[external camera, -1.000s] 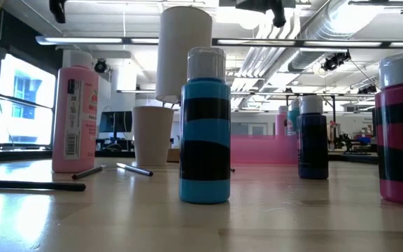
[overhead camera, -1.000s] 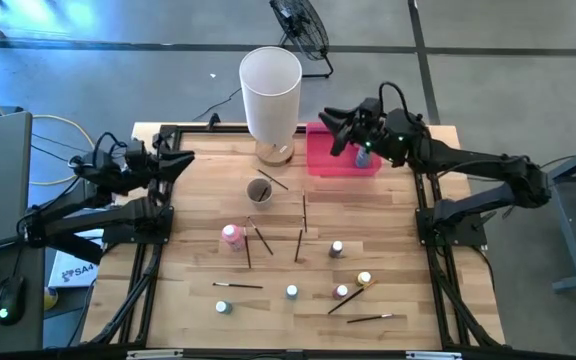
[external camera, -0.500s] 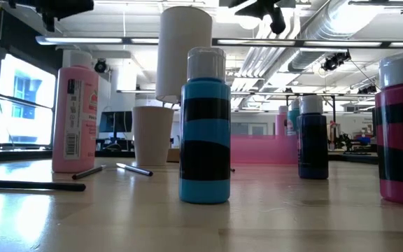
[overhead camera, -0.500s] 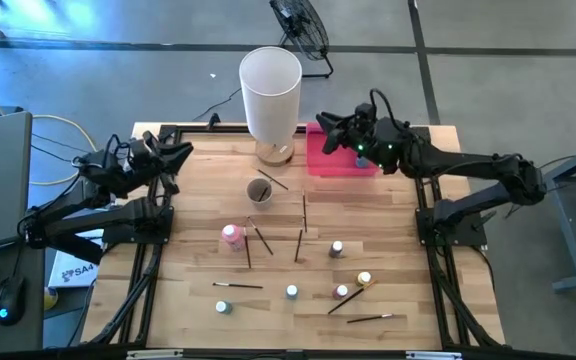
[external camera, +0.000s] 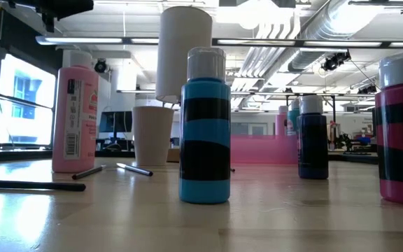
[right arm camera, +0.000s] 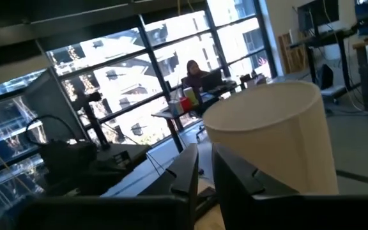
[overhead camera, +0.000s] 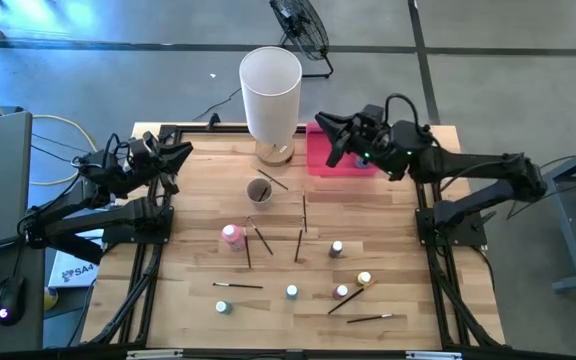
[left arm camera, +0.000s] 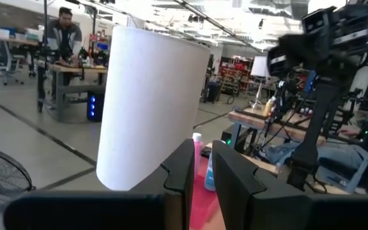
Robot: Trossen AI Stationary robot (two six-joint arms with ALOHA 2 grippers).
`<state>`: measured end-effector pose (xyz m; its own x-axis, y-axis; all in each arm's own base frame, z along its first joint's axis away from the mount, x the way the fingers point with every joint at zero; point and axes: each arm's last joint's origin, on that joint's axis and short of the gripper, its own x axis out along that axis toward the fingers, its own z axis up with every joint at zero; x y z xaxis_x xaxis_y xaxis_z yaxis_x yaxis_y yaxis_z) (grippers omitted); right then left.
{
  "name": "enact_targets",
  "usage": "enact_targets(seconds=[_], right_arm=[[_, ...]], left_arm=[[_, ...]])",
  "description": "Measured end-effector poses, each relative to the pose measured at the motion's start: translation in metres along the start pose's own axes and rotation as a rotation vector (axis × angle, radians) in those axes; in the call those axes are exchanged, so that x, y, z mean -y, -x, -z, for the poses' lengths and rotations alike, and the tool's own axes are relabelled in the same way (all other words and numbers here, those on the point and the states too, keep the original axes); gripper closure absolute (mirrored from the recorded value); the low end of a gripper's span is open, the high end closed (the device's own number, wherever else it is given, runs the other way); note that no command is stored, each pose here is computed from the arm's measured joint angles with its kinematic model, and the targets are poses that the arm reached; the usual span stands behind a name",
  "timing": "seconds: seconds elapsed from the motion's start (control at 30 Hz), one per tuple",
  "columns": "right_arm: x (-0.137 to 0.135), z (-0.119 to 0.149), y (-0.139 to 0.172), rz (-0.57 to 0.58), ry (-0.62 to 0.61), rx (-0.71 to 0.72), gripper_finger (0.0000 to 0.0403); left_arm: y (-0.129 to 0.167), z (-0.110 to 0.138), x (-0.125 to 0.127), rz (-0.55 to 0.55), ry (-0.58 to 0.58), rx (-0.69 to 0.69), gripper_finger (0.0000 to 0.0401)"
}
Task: Pick & Place Paint Supplies
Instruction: Put the golden paint brush into the white cup
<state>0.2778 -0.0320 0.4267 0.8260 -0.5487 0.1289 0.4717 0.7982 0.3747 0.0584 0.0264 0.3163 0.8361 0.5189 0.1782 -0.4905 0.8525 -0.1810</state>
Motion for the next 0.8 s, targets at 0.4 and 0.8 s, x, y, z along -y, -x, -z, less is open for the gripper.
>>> enact_targets(seconds=[0.4,0.8], right_arm=[[-0.019,-0.002,-0.016,0.112,0.046,0.001,0.0393],[0.009,0.044,-0.042,0.253,-0.125,-0.371,0.0399]], left_arm=[[0.0,0.001,0.0,-0.008,0.033,-0.006,0.0347],[0.0,0.001,0.0,-0.009,0.039,-0.011,0.0347]])
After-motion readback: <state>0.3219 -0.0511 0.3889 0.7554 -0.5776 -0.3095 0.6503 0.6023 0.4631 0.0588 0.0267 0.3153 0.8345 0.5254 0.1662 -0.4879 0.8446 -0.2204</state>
